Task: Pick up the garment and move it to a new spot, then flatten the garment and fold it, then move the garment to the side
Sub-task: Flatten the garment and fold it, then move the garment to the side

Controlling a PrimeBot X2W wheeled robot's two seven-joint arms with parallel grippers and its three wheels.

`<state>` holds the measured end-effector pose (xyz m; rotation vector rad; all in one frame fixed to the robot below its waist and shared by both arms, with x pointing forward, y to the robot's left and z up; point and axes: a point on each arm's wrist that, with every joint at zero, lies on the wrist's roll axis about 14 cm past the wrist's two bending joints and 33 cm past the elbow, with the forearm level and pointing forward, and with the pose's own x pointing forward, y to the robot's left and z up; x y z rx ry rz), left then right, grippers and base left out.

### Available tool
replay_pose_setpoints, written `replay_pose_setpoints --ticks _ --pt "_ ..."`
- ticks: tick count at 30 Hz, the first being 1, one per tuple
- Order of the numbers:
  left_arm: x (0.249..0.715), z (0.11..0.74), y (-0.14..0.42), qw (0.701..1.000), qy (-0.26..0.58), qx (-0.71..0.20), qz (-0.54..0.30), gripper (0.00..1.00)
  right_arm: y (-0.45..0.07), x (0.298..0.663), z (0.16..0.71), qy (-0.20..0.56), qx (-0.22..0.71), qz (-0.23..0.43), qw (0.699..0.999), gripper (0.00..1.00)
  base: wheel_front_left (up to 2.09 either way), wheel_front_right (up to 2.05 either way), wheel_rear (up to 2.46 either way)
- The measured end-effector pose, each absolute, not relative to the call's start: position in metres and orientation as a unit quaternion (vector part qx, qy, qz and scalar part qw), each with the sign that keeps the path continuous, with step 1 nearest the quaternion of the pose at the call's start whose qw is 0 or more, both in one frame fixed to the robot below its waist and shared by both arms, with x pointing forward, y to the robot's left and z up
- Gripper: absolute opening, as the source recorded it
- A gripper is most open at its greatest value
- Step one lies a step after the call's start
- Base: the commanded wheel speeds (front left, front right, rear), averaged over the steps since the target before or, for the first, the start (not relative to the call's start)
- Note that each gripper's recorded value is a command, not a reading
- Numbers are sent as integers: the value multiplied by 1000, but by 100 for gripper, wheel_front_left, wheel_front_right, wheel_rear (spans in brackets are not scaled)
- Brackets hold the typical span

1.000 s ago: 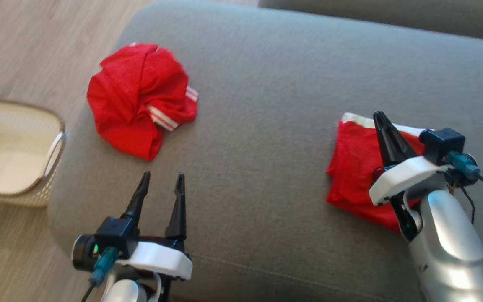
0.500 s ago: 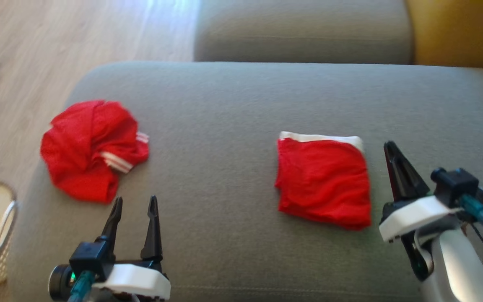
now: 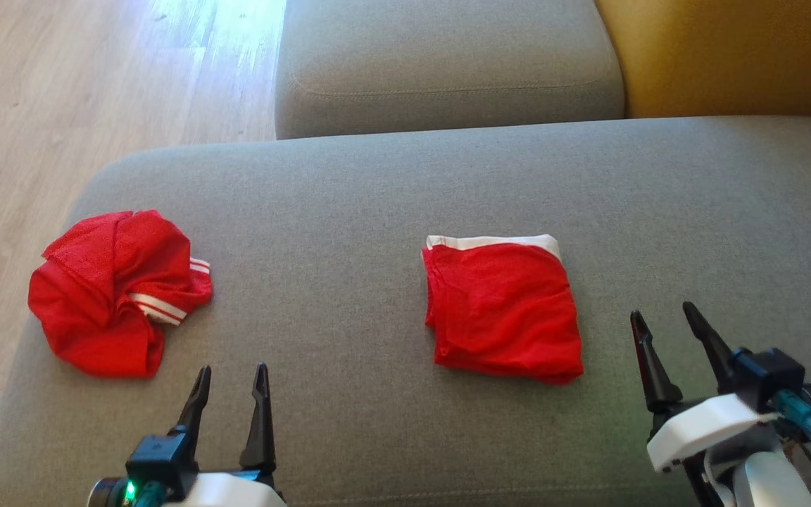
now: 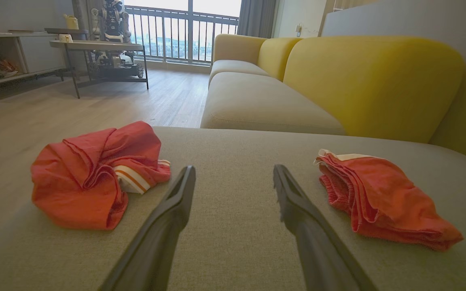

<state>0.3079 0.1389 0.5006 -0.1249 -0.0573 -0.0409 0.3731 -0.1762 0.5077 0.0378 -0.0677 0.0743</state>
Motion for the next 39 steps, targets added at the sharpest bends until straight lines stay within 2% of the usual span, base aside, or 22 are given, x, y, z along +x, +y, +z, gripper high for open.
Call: replay_pose_setpoints --ticks 17,23,29,39 --pt "306 496 137 998 -21 -63 -22 100 -169 371 495 -14 23 46 999 100 0 0 0" --pt "304 489 137 998 -8 -65 -20 100 -157 377 460 54 50 57 996 100 0 0 0" --pt "301 476 143 998 13 -66 -8 100 -132 415 454 102 77 82 988 100 0 0 0" --pt "316 473 147 998 20 -60 -4 100 -124 445 410 205 107 69 970 100 0 0 0"
